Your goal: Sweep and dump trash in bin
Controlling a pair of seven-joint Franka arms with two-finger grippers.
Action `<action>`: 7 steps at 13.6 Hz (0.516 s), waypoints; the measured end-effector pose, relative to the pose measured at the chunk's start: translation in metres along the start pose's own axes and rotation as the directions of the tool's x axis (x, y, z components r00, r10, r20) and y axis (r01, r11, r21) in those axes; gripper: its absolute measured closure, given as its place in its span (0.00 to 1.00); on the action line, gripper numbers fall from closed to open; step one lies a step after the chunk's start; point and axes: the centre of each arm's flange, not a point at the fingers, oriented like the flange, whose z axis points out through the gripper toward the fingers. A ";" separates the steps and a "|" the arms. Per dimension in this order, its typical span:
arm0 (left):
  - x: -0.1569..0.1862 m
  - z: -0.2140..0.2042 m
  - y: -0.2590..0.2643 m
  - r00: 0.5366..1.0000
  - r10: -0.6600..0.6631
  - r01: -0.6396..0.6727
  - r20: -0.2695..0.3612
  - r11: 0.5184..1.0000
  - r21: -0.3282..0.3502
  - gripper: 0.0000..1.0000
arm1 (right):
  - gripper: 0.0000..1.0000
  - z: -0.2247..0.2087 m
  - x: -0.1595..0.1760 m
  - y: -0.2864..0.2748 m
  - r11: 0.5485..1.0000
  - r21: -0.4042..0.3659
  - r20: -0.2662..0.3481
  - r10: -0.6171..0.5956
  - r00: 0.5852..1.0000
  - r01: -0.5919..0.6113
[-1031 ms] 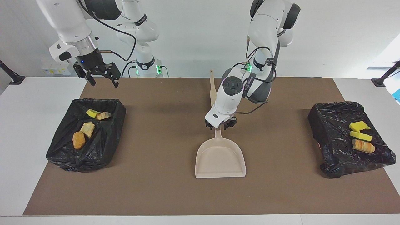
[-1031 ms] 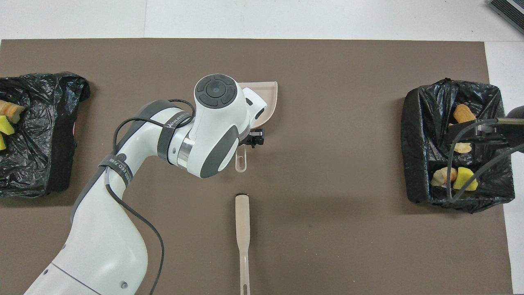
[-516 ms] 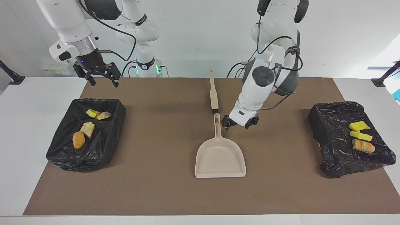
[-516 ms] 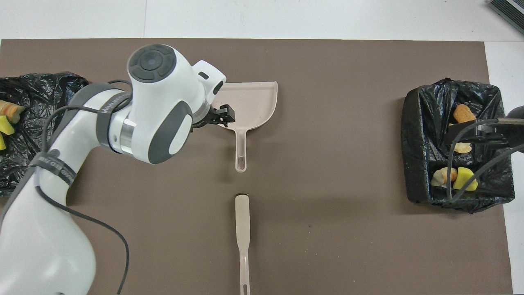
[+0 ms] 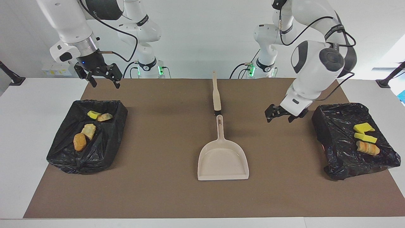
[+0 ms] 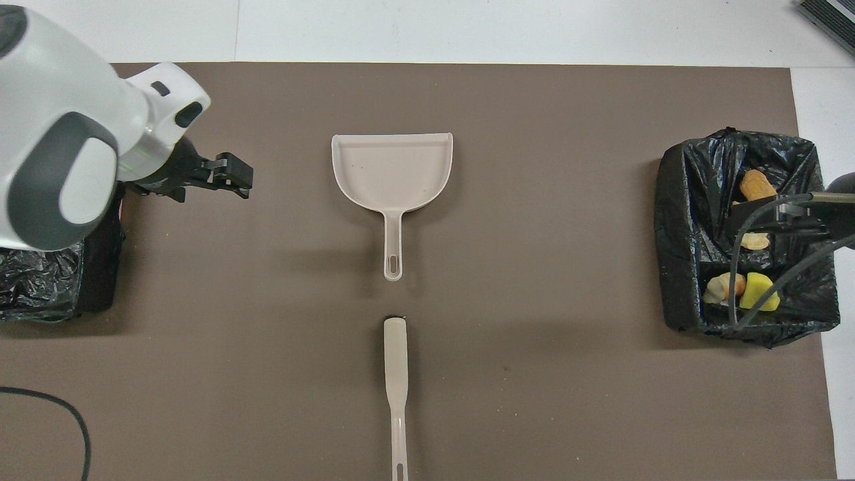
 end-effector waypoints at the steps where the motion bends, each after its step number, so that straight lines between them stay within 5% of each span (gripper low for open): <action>1: -0.009 -0.015 -0.012 1.000 0.016 -0.017 0.005 1.000 0.020 0.00 | 0.00 0.000 0.000 0.000 1.000 0.000 0.000 0.000 1.000 0.000; 7: -0.075 -0.101 -0.042 0.998 0.063 -0.062 -0.008 0.995 0.079 0.00 | 0.00 0.000 0.000 0.000 1.000 0.000 0.000 0.000 1.000 0.000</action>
